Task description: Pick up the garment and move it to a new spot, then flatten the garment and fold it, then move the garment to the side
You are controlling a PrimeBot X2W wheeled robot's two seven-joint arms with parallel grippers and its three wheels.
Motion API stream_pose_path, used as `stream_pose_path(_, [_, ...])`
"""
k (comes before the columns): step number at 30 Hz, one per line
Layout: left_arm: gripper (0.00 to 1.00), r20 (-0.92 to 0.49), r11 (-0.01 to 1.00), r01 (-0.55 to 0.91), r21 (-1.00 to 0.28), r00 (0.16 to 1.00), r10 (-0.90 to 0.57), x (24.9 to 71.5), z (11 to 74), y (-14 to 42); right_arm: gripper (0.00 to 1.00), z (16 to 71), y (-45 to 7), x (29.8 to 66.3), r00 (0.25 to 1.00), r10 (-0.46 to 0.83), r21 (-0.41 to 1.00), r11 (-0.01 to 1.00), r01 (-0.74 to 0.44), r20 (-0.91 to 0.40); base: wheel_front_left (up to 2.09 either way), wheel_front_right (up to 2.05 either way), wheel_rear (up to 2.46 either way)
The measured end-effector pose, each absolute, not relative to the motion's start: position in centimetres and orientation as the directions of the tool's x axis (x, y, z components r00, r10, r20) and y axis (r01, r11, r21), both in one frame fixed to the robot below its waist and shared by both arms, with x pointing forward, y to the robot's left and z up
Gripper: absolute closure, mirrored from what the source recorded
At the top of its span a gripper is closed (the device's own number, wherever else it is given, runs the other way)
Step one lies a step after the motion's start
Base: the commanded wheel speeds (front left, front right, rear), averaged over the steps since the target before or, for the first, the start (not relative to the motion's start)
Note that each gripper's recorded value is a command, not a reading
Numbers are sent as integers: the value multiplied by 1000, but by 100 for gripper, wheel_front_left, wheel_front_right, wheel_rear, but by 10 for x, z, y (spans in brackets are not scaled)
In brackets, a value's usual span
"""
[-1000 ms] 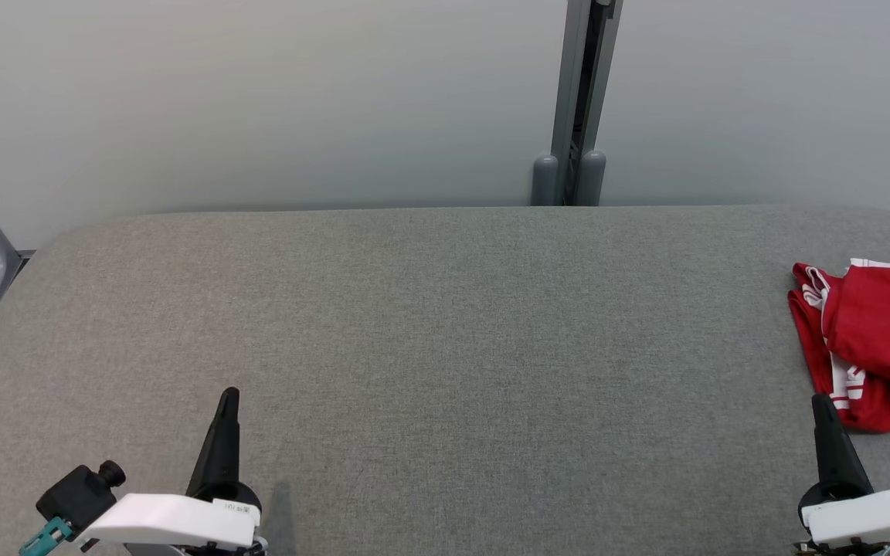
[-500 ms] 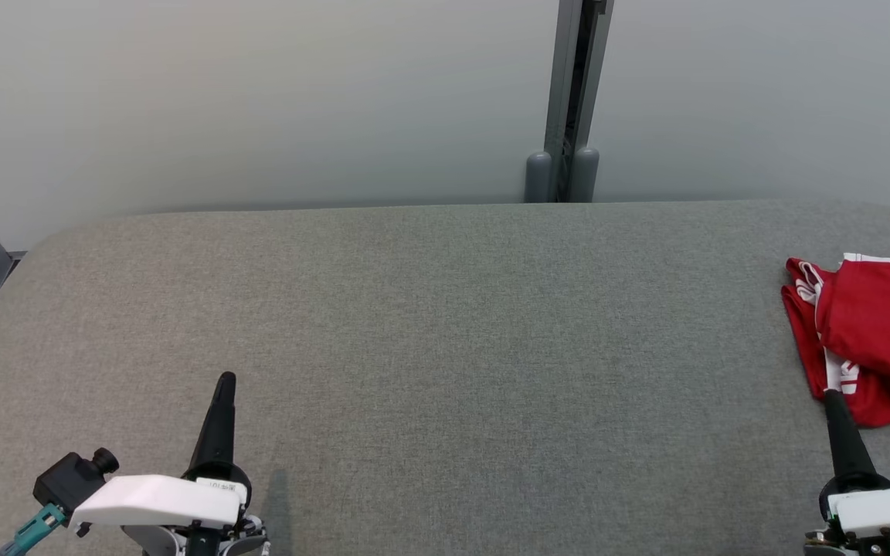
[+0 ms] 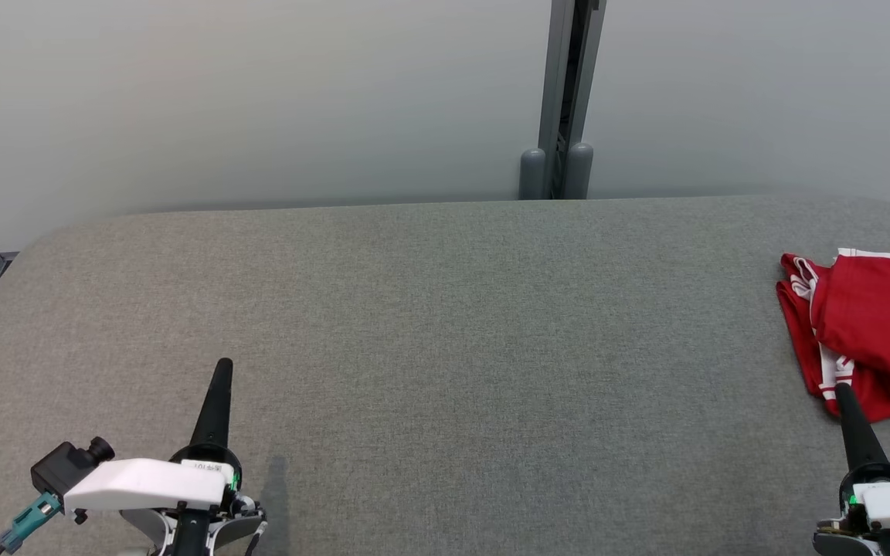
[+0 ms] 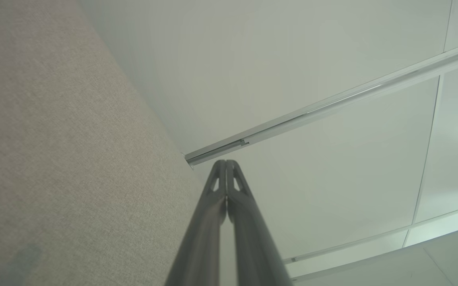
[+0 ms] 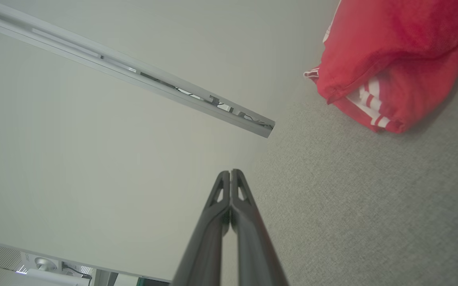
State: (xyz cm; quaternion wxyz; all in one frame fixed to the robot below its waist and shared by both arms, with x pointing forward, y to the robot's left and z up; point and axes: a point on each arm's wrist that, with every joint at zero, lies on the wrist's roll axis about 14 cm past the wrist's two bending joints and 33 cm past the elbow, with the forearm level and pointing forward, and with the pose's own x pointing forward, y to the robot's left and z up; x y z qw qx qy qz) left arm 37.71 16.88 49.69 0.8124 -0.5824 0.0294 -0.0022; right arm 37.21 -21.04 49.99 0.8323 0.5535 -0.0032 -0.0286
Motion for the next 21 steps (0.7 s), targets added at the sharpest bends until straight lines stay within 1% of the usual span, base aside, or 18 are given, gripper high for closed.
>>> stream_pose_path(21, [100, -39, 170, -27, -985, 997, -67, 391, 501, 164, 100, 500, -224, 371, 997, -74, 979, 202, 41, -26, 0, 0, 0])
